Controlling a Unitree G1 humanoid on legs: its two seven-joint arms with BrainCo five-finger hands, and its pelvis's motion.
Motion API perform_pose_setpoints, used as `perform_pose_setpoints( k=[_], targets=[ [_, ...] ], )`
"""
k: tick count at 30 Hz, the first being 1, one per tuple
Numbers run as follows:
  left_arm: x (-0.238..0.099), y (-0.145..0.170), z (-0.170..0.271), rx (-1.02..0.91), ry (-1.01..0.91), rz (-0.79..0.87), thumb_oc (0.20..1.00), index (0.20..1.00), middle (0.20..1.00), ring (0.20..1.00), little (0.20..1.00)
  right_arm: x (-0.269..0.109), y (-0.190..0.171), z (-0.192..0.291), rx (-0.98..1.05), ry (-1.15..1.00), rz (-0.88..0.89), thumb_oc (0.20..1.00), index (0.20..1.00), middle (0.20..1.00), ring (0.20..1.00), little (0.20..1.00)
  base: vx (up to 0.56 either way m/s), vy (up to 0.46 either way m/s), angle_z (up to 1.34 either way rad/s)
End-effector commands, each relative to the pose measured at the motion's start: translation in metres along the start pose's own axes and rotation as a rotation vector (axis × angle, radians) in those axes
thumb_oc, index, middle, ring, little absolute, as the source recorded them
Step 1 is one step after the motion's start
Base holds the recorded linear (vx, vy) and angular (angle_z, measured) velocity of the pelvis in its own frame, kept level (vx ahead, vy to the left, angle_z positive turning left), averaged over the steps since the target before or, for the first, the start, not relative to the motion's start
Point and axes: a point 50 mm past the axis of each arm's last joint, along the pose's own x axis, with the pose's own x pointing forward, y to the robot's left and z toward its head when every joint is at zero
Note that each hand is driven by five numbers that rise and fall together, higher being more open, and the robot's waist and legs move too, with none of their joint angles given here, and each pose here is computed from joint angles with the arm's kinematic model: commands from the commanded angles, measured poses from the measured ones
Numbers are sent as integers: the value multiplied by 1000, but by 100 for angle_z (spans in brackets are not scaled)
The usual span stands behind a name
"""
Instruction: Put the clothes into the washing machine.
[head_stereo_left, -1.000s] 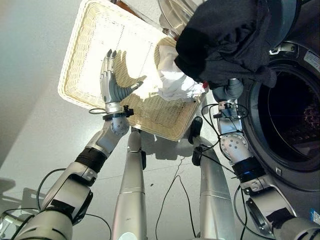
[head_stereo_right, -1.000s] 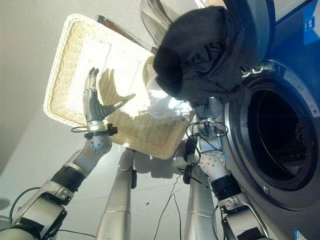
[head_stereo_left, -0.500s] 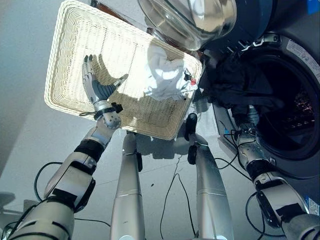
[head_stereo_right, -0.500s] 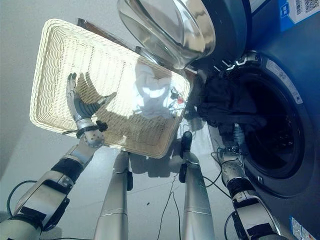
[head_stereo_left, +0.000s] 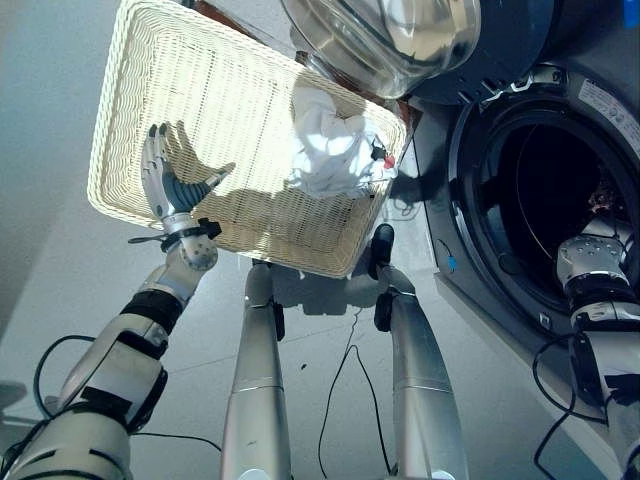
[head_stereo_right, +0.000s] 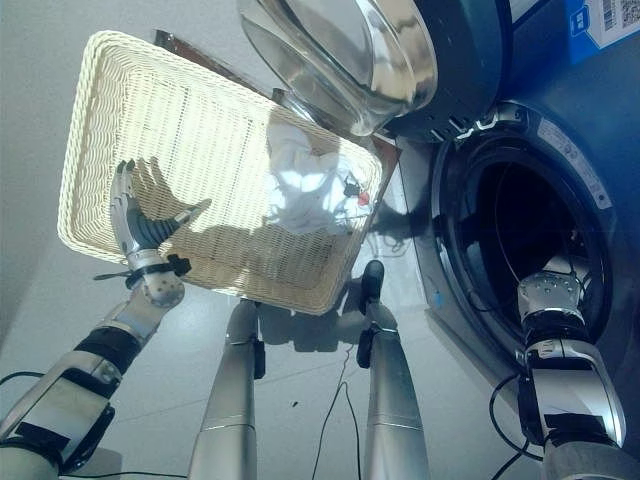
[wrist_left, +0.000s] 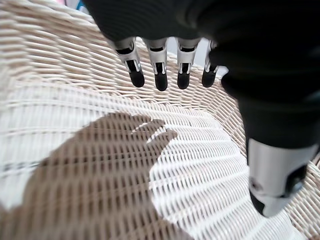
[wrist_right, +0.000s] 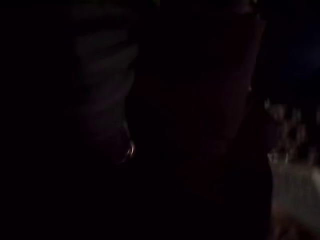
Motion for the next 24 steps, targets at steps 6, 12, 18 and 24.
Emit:
perform_pose_setpoints(
  k=[6, 12, 18, 24],
  targets=[
    [14, 1, 11, -21, -40, -6, 1000, 1000, 1000, 1000, 1000, 31, 13, 62, -190, -181, 23, 1000, 1000, 1000, 1000, 1000, 17, -51, 2],
    [18, -3, 20, -23, -64, -22, 1000, 1000, 1000, 1000, 1000, 29, 13, 34, -784, -83, -23, 1000, 1000, 1000, 1000, 1000, 2, -27, 4],
    [27, -3, 30, -24, -89, -36, 1000, 1000, 1000, 1000, 1000, 23, 10, 9, -1001, 43, 29, 1000, 1000, 1000, 1000, 1000, 0, -44, 4],
    [27, -10, 37, -58, -69, -43, 1000, 1000, 1000, 1000, 1000, -1, 18, -28, -1116, 57, 207, 1000, 1000, 1000, 1000, 1000, -1, 3, 6]
  ],
)
